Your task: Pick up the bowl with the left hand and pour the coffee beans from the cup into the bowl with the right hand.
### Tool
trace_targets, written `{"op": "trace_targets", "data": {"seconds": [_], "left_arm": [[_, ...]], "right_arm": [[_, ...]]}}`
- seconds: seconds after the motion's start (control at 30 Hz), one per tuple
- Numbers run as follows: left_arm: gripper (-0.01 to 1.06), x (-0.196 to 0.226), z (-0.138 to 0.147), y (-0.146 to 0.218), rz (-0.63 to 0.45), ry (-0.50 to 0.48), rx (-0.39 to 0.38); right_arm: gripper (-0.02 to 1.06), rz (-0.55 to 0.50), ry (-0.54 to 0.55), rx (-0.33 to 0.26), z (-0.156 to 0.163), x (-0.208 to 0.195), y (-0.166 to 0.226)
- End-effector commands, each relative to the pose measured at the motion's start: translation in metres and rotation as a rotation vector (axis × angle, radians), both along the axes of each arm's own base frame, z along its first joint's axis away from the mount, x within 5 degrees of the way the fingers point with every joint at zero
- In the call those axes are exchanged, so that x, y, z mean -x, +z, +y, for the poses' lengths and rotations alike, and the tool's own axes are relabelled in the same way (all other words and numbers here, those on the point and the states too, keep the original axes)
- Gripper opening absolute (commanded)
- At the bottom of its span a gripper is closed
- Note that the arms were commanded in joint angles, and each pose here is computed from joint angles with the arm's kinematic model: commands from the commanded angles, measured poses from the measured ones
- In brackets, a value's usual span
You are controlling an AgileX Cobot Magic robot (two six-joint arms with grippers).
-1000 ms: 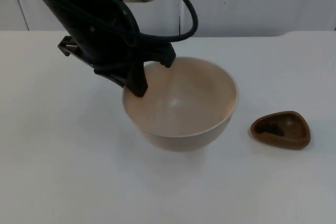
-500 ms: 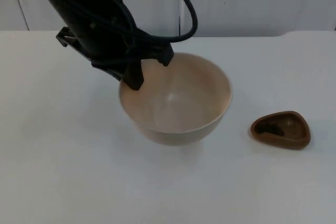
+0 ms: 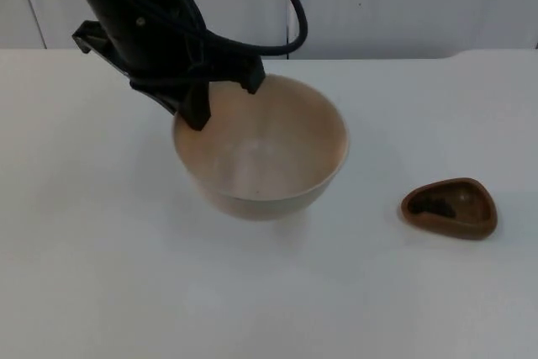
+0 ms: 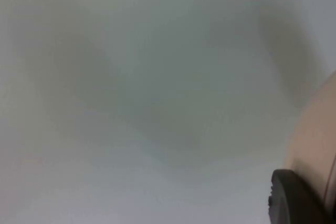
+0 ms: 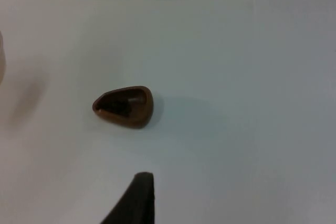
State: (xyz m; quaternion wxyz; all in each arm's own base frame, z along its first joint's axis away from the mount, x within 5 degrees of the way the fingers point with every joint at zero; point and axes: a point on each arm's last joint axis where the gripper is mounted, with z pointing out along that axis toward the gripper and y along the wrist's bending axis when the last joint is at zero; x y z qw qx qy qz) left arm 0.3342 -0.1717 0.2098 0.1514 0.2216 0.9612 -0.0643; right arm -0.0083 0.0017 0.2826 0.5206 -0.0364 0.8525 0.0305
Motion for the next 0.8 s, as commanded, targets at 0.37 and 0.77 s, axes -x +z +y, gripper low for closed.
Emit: {"op": "trace_targets", "data": {"seconds": [0.37,0.77], "left_arm": [[0.0,-0.002,-0.005,0.003,-0.016,-0.001,0.039],[0.0,-0.001,-0.005,0.003,-0.012,-0.002,0.037]], "right_arm": [[1.05,-0.013,-0.004,-0.013,0.001,-0.001,0.0],[1.05,-0.009,0.015,-0.074,0.006,-0.015,0.035]]}}
